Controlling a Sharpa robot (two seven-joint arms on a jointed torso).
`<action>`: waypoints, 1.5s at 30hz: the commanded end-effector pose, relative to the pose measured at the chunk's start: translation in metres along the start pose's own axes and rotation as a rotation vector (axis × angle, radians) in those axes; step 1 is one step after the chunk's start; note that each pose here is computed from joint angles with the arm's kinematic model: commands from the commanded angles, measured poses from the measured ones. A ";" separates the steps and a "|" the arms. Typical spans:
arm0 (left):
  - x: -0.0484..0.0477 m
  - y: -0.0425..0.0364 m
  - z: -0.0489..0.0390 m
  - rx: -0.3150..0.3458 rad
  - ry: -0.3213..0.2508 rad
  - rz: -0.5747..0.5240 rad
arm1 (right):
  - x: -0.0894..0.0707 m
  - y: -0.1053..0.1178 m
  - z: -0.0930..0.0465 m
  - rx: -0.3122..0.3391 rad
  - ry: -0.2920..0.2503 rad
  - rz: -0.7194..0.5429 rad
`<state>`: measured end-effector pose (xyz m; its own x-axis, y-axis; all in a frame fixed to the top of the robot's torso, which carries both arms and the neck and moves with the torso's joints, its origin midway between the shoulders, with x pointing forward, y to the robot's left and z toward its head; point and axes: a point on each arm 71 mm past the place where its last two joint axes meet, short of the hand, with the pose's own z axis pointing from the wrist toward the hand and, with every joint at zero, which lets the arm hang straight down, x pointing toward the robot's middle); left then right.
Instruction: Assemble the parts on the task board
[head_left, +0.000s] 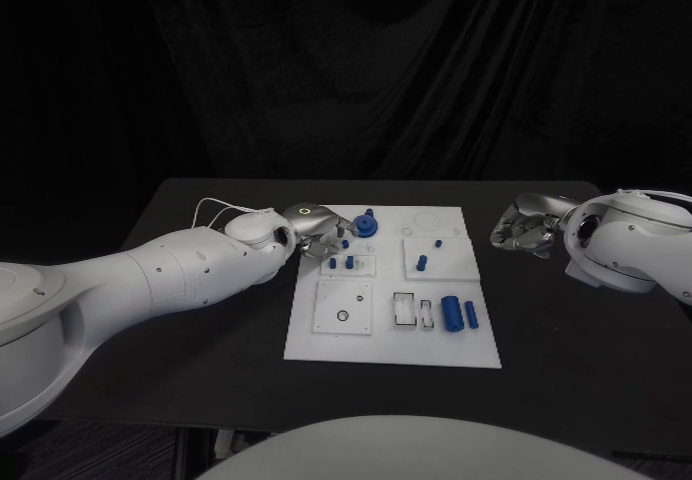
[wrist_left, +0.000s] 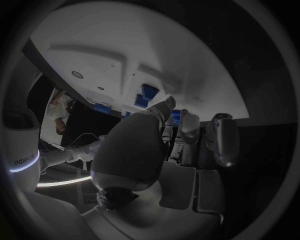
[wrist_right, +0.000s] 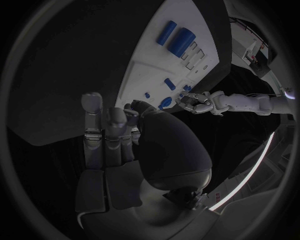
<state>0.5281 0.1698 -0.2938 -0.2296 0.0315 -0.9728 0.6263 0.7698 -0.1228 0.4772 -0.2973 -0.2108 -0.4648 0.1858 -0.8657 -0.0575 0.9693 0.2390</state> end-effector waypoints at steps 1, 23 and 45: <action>-0.0123 0.0056 -0.0075 -0.003 -0.182 0.039 | 0.001 -0.003 -0.001 0.017 0.005 -0.003; -0.0233 0.0620 -0.1303 0.098 -0.329 -0.527 | -0.033 0.028 -0.006 -0.120 -0.151 -0.078; -0.0122 0.0011 -0.1444 0.374 -0.352 -1.427 | 0.031 0.044 0.027 -0.195 -0.135 -0.256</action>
<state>0.4271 0.2626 -0.2696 -0.6284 -0.7700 -0.1108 0.1034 0.0585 -0.9929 0.4837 -0.2443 -0.2403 -0.3485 -0.0030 -0.9373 -0.3057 0.9457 0.1106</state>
